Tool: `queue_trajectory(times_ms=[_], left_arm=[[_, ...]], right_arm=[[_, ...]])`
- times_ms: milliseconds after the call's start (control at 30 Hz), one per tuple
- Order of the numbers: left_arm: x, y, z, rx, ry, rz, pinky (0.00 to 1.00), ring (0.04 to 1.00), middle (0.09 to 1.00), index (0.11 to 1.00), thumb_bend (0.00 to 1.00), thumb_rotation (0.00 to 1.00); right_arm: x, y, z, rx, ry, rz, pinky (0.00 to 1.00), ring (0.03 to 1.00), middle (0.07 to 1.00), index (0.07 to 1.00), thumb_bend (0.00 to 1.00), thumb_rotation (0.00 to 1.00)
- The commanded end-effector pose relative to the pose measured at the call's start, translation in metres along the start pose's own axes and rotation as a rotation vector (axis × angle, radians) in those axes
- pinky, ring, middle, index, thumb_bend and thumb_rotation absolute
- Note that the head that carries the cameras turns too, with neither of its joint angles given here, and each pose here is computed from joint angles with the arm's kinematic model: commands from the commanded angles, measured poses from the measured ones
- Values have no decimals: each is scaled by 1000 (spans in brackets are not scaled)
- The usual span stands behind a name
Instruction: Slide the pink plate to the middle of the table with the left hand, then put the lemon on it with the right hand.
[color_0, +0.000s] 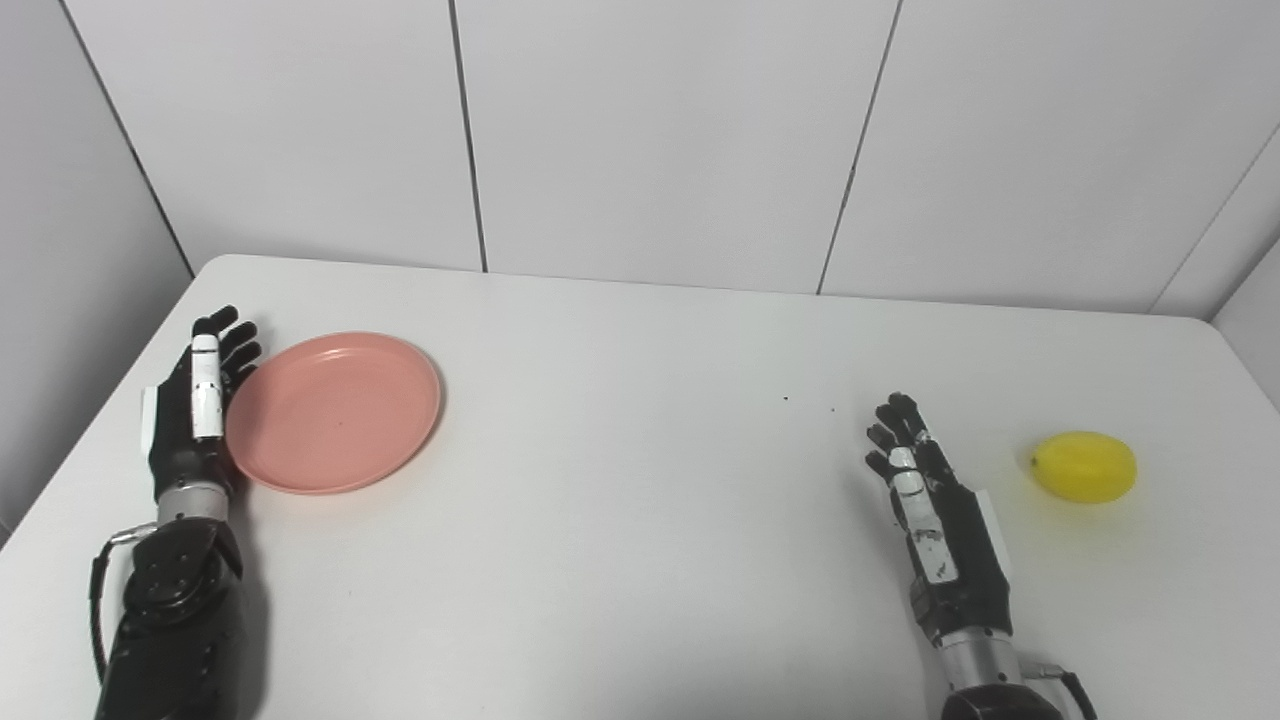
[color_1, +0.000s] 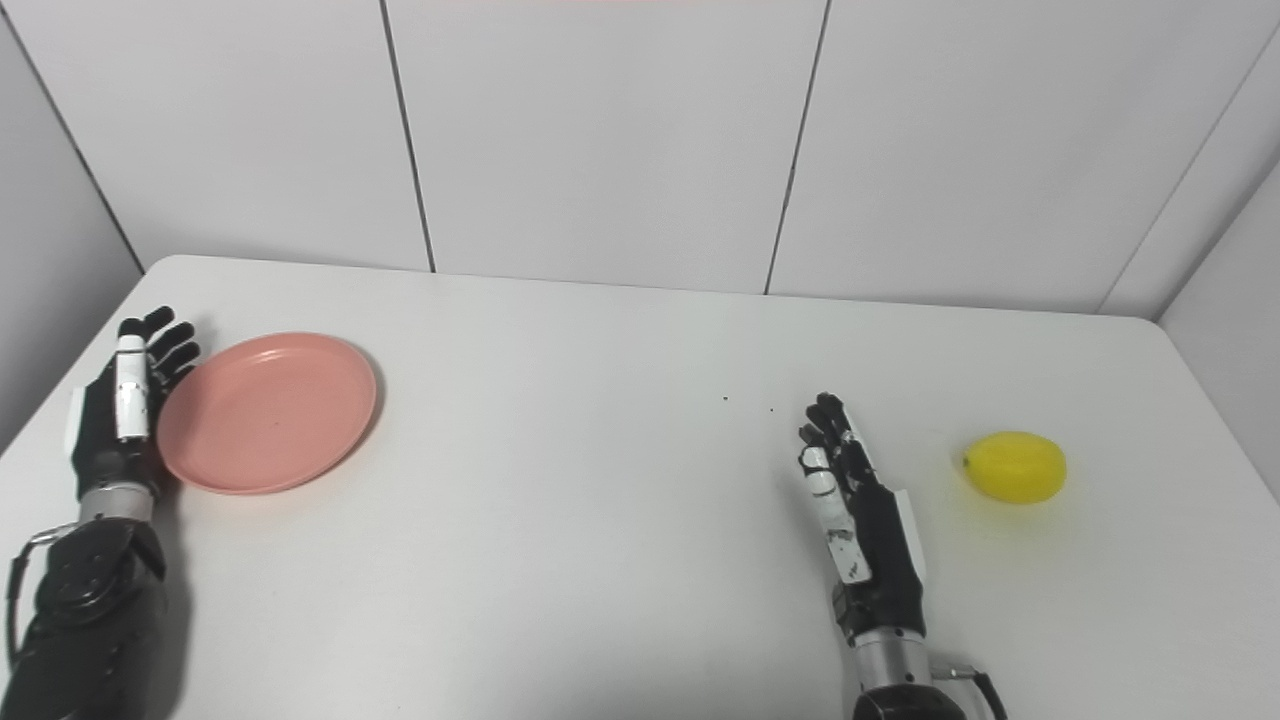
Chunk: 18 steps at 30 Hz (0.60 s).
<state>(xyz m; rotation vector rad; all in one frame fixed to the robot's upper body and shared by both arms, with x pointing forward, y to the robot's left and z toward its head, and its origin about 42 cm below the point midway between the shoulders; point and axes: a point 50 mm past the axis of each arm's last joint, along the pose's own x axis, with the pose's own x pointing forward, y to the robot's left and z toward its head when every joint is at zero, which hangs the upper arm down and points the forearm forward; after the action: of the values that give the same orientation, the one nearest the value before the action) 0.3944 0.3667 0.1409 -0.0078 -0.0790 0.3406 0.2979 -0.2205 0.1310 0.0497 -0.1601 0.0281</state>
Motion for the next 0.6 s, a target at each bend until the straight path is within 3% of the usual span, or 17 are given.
queue_trajectory(times_ms=[0,333,467,567], left_arm=[[3,-15,12,-31,-31,-62,818,819,809,799,487,1000],[-6,-39,13,-62,-18,-127,894,837,810,791,514,1000],[-10,-49,13,-76,-36,-150,839,821,808,794,522,1000],[-12,-55,15,-74,-40,-172,865,838,823,809,528,1000]], right_arm=[[8,2,14,4,-92,10,923,923,928,919,500,802],[8,3,16,16,-92,11,920,919,923,910,499,789],[8,3,17,2,-94,9,916,920,925,914,494,806],[8,3,17,11,-93,7,914,917,922,907,505,783]])
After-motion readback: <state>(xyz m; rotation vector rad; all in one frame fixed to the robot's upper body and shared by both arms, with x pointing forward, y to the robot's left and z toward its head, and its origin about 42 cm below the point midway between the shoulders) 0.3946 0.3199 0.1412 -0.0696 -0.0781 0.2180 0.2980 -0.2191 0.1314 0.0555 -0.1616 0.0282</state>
